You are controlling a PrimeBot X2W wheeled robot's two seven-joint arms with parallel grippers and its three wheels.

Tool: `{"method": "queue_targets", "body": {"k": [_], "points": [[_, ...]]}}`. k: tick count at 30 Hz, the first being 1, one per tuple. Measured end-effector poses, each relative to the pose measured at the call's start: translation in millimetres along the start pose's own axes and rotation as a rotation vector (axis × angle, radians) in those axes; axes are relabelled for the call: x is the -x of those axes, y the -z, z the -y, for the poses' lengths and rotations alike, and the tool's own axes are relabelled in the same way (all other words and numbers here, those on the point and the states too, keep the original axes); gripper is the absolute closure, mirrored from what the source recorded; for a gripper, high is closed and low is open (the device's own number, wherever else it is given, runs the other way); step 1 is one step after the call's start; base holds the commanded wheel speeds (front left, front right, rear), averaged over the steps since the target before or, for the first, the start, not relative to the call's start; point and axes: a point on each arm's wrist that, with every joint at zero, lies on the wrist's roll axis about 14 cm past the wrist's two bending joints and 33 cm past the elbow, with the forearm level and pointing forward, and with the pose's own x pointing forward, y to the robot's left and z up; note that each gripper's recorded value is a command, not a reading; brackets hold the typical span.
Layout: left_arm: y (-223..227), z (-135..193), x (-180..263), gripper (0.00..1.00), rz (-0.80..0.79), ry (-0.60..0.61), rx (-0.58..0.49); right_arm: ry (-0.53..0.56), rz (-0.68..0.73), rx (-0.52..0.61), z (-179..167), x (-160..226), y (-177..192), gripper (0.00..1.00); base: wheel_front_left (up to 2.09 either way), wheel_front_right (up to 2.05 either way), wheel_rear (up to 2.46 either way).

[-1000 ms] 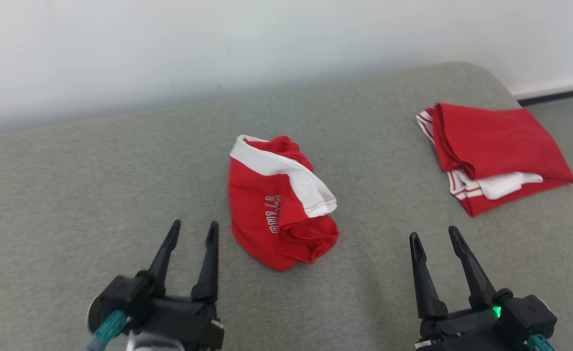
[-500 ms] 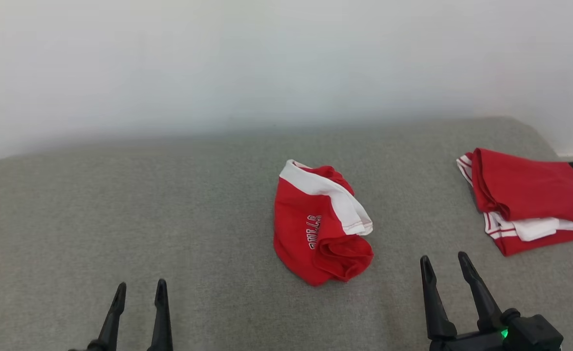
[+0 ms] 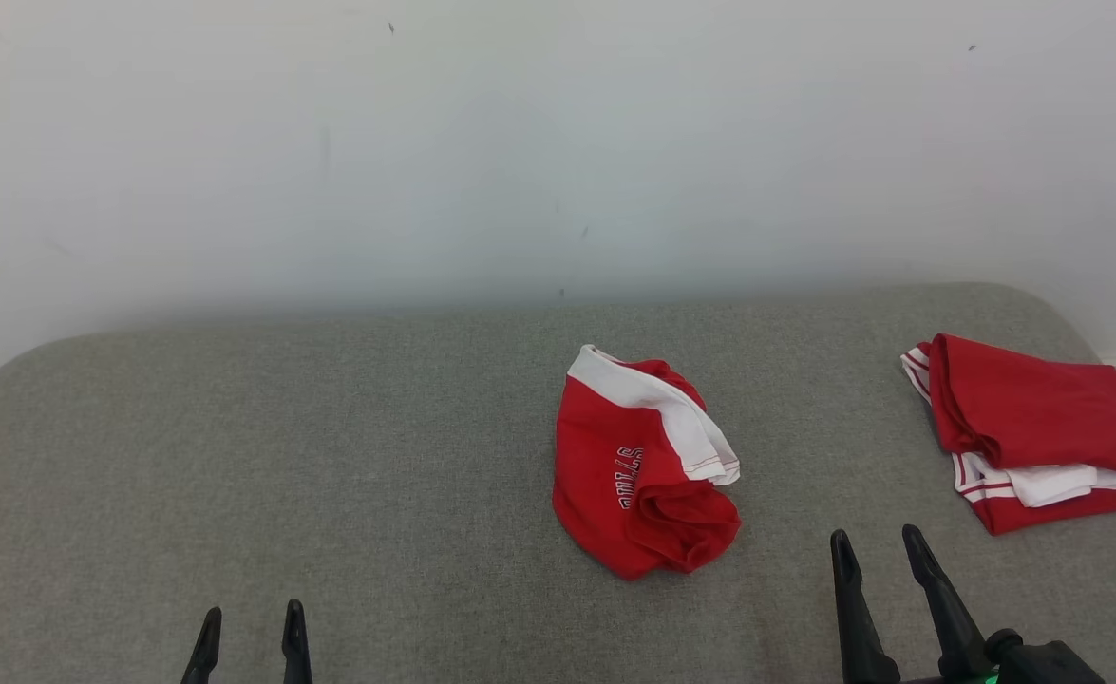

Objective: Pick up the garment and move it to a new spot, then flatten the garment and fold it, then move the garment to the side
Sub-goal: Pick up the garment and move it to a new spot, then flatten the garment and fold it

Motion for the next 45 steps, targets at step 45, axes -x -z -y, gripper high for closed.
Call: {"method": "queue_targets", "body": {"k": [45], "points": [[15.9, 3.4, -0.7, 0.0, -0.05, 0.015, 0.021, -0.034, -0.06, -0.044, -11.8, -10.2, 20.8, 0.0, 0.0, 0.0, 0.0]]}}
